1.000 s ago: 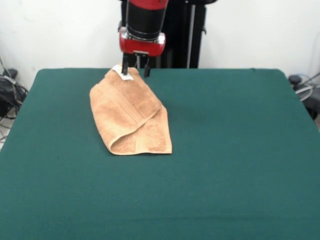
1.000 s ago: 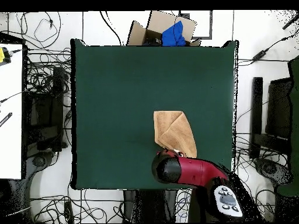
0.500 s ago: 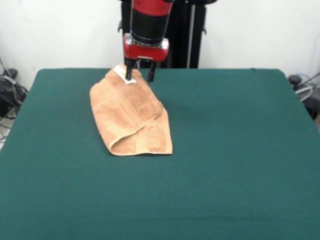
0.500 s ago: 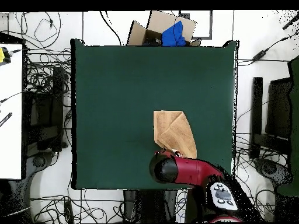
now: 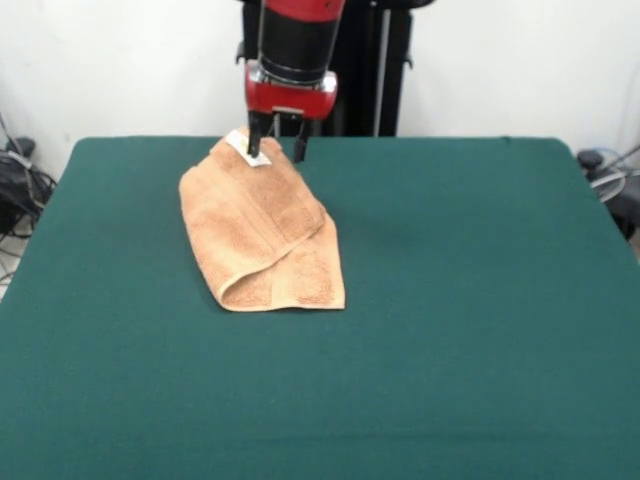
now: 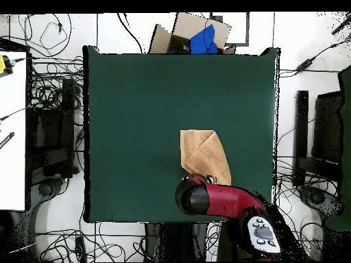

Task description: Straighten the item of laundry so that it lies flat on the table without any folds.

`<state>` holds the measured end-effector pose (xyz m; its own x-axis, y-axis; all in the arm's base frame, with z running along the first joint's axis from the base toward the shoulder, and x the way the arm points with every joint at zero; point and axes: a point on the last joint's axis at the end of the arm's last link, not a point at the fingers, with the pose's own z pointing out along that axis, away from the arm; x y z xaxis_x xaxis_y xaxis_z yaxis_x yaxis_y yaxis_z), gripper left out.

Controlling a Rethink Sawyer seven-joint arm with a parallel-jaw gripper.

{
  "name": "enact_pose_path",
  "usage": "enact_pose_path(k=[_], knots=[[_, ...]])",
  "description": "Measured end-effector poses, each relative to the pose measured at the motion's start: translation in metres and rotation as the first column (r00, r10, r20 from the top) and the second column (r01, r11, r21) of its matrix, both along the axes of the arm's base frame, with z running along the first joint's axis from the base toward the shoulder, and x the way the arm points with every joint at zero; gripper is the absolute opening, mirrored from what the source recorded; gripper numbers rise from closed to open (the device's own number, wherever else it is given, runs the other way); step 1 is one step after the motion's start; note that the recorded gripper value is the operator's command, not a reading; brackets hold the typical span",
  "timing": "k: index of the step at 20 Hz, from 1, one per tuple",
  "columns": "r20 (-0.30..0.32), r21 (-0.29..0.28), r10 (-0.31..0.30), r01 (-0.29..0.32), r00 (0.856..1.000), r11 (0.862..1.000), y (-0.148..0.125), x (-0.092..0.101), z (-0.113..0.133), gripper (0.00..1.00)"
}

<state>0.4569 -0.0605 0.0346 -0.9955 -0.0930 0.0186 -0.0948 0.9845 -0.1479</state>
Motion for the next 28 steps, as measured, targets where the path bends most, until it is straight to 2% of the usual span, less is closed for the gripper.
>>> enact_pose_path(k=[12,15,21,28], knots=[[0.048,-0.053,-0.016,0.019,0.999,0.998,-0.023,0.028,0.04,1.0],[0.055,-0.073,-0.004,0.008,0.998,0.997,-0.029,0.032,0.042,1.0],[0.045,-0.083,0.017,-0.013,0.999,0.996,-0.029,0.033,0.035,1.0],[-0.005,-0.061,0.015,-0.016,1.0,0.998,-0.025,0.02,0.012,1.0]])
